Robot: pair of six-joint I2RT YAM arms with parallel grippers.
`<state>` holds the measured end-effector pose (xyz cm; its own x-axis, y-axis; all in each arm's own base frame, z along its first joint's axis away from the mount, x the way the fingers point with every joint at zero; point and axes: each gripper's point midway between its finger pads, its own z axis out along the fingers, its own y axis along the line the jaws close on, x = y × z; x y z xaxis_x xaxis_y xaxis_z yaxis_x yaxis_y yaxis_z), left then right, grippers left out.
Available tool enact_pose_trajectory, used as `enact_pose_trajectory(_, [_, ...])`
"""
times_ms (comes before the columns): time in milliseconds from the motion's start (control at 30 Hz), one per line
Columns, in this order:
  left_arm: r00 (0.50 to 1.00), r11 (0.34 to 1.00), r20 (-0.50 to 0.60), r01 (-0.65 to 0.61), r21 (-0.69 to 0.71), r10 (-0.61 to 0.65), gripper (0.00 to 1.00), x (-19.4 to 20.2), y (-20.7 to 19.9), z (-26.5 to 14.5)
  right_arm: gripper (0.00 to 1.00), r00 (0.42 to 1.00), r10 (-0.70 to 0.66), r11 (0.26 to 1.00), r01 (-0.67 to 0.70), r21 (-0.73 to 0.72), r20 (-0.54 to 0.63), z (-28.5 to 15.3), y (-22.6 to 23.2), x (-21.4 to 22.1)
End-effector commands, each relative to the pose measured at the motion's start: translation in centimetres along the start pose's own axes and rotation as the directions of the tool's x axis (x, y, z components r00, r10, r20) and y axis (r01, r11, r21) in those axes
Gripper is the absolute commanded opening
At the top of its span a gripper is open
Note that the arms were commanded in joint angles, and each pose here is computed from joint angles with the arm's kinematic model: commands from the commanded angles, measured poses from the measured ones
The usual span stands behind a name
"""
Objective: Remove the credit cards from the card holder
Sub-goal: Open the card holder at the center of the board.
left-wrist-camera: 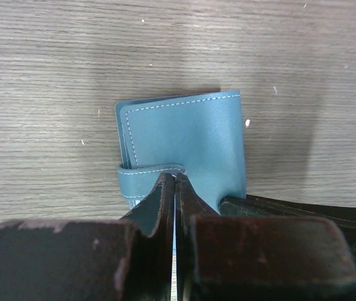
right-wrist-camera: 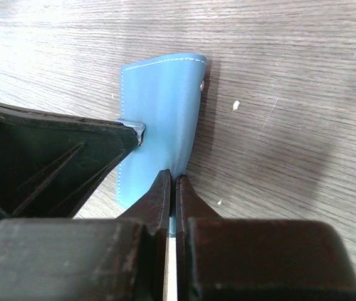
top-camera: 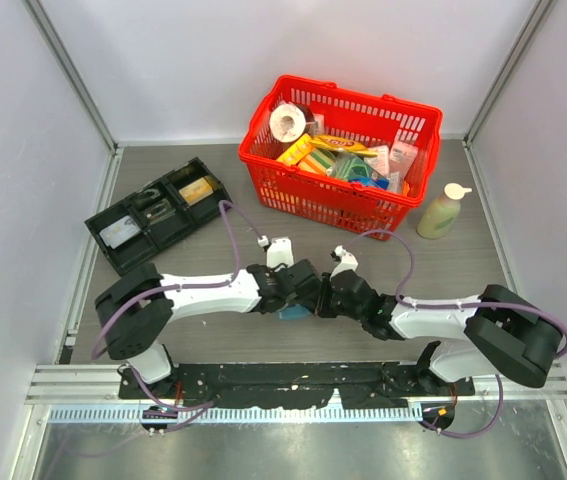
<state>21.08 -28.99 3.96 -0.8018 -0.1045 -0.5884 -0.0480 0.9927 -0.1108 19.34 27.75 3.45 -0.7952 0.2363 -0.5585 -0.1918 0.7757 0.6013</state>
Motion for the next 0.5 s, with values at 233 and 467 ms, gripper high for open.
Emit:
enact_pose_trajectory(233, [0.995,0.979,-0.040,0.083,-0.187,-0.092,0.00,1.8,11.3,0.9,0.01,0.999,0.025,0.996,-0.029,0.089,0.046,-0.8,-3.0,-1.1])
enact_pose_trajectory(467, [0.984,0.981,-0.018,0.178,-0.074,-0.180,0.00,0.6,10.6,-0.3,0.02,0.999,-0.021,0.998,0.018,0.062,0.047,-0.8,-1.9,-2.0])
